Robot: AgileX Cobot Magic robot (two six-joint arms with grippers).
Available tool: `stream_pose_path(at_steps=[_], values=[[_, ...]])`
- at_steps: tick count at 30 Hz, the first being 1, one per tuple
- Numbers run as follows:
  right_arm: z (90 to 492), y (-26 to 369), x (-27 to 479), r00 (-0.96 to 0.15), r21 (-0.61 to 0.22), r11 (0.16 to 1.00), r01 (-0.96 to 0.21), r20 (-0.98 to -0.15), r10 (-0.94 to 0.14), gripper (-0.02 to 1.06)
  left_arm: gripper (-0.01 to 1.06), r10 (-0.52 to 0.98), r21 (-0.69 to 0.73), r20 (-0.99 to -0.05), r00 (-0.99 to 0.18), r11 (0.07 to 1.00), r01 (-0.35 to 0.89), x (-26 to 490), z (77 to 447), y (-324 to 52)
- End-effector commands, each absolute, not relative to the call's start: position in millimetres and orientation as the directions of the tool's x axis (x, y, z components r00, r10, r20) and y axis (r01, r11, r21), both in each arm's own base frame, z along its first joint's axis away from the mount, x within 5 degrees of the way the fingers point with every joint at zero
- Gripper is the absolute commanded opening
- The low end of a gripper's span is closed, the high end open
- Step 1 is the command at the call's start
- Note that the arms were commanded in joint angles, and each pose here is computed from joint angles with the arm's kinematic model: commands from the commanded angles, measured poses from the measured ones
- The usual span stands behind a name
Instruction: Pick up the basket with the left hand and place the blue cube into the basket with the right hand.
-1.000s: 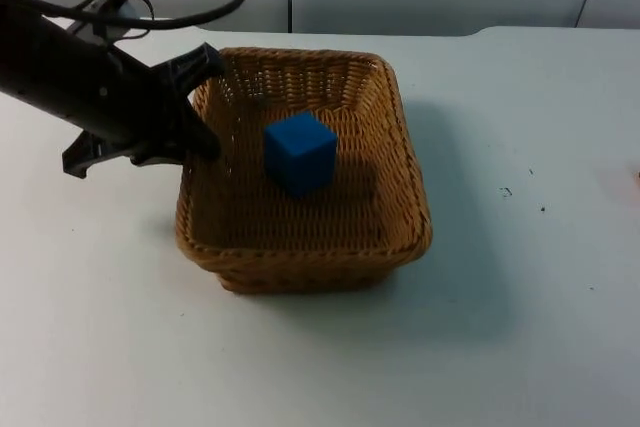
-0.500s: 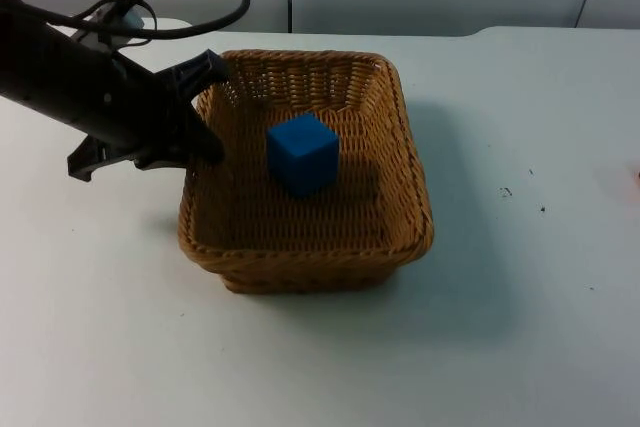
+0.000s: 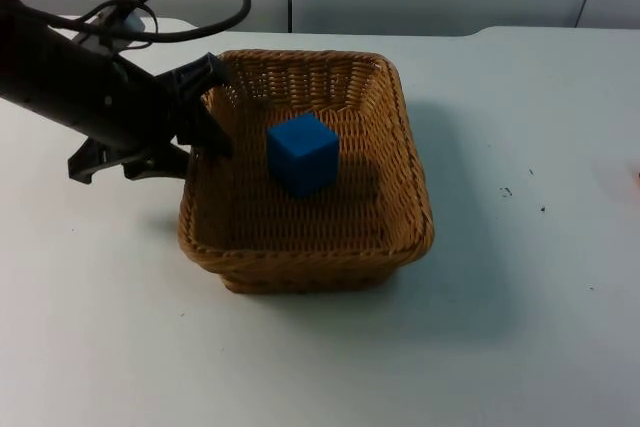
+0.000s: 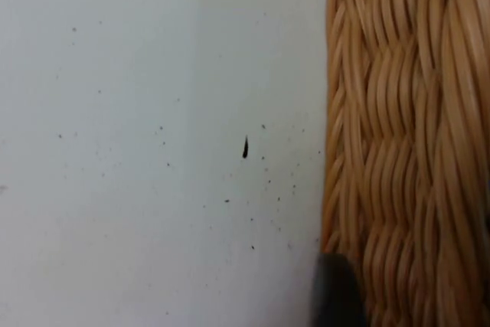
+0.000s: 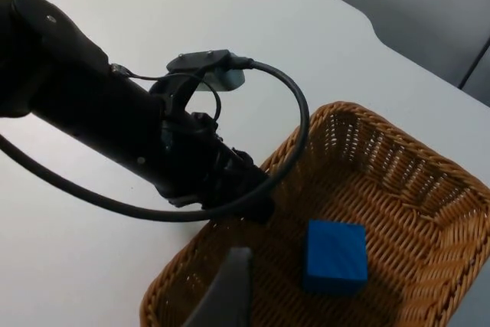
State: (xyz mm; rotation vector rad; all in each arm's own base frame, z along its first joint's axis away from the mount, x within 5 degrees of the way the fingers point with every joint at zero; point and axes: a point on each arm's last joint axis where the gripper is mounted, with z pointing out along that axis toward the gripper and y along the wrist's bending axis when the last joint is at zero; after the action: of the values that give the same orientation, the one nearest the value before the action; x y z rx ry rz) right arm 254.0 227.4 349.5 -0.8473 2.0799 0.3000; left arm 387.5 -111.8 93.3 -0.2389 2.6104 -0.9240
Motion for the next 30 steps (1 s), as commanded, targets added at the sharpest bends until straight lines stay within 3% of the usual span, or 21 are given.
stream_pose_path(at_steps=[1,3,5,12,21,25,30], values=[[353,228,252,-0.398,-0.091,0.737,-0.670,-0.793,-0.461,0.86,0.65,-0.261,-0.634,-0.281,-0.924,0.773,-0.025,387,93,-116],[353,228,252,-0.398,-0.091,0.737,-0.670,-0.793,-0.461,0.86,0.82,-0.249,-0.630,-0.285,-0.925,0.776,-0.015,387,94,-116],[353,228,252,-0.398,-0.091,0.737,-0.670,-0.793,-0.461,0.86,0.85,-0.237,-0.625,-0.289,-0.928,0.781,-0.005,386,94,-116],[353,228,252,-0.399,-0.092,0.737,-0.670,-0.793,-0.461,0.86,0.86,-0.178,-0.574,-0.364,-0.914,0.816,0.069,388,113,-100],[353,228,252,-0.401,-0.092,0.737,-0.670,-0.791,-0.462,0.86,0.86,-0.166,-0.564,-0.432,-0.886,0.817,0.122,384,166,-57],[353,227,251,-0.401,-0.096,0.737,-0.670,-0.788,-0.467,0.86,0.86,-0.134,-0.528,-0.427,-0.894,0.840,0.126,369,197,-35],[369,218,242,-0.375,-0.103,0.732,-0.673,-0.806,-0.458,0.86,0.86,-0.053,-0.392,-0.538,-0.841,0.899,0.194,343,256,-26]])
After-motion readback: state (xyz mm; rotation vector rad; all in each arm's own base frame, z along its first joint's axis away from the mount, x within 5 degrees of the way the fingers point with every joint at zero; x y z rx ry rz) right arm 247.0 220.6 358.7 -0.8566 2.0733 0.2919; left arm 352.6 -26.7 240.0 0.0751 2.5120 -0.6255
